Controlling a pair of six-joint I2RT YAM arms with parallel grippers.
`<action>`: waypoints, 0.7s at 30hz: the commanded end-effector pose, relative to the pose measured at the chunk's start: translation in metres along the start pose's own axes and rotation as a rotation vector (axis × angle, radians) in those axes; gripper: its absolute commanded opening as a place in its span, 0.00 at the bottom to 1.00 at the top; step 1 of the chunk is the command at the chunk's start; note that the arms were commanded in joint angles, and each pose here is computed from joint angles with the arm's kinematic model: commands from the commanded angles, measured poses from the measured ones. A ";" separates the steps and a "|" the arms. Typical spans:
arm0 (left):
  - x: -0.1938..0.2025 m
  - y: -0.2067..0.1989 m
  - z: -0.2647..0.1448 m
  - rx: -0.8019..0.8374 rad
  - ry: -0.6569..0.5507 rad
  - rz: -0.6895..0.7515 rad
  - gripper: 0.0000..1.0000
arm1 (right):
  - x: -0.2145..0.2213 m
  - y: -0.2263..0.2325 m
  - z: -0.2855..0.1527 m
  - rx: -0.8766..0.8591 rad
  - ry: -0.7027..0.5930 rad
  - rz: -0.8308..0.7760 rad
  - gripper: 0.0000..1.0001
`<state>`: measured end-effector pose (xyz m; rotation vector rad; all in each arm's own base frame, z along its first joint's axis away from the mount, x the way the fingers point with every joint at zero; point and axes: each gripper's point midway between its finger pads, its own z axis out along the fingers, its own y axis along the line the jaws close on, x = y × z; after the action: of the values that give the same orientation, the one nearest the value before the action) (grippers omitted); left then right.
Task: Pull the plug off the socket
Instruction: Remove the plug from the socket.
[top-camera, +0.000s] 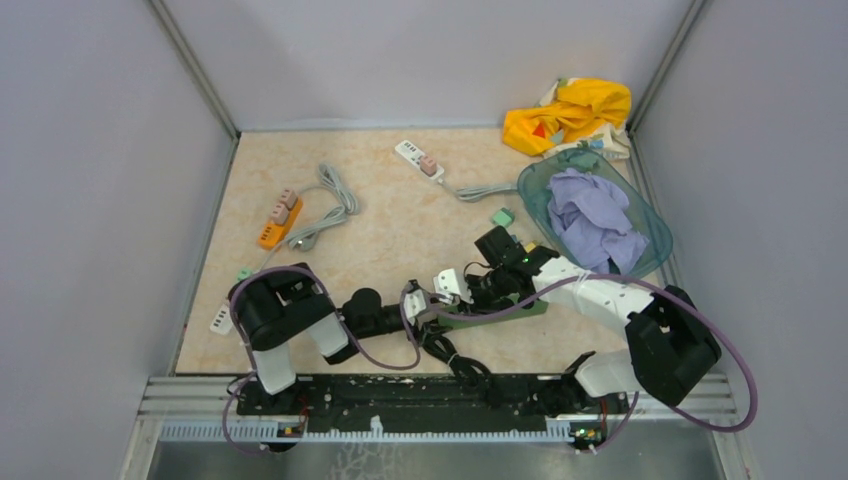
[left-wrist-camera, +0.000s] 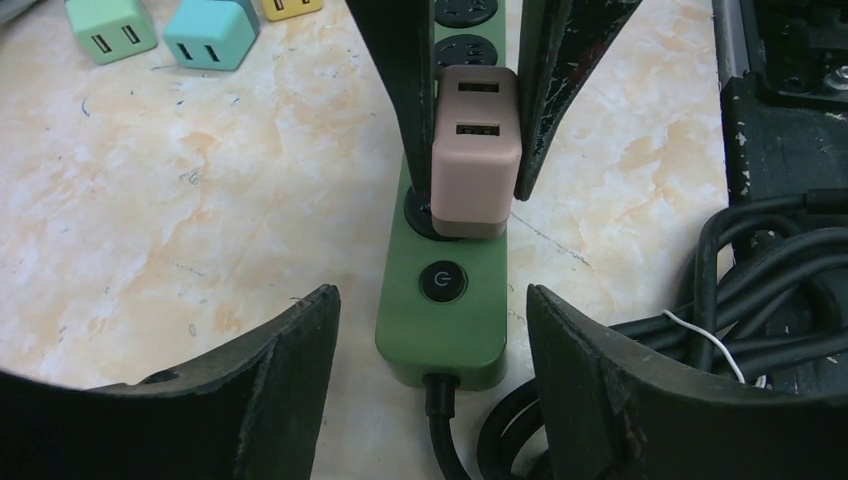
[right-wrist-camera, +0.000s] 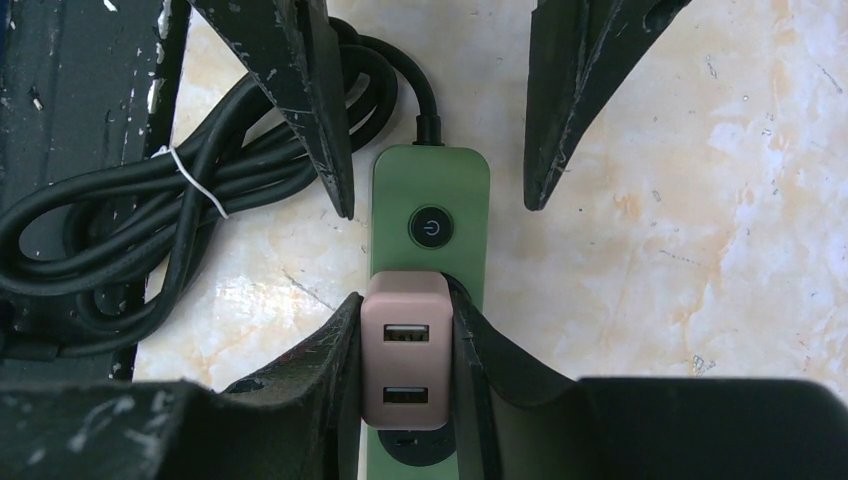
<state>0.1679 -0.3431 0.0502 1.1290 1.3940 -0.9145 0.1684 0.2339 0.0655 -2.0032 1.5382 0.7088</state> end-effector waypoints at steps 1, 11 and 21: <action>-0.010 -0.004 0.010 0.040 -0.048 0.045 0.71 | -0.031 -0.006 -0.012 0.009 -0.091 -0.059 0.00; 0.016 -0.011 0.018 0.091 0.045 0.007 0.70 | -0.031 -0.006 -0.012 0.013 -0.091 -0.062 0.00; 0.038 -0.017 0.023 0.125 0.155 -0.078 0.72 | -0.030 -0.007 -0.012 0.017 -0.090 -0.062 0.00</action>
<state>0.1710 -0.3662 0.0362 1.2006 1.4225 -0.9594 0.1663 0.2332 0.0651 -2.0106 1.5357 0.7176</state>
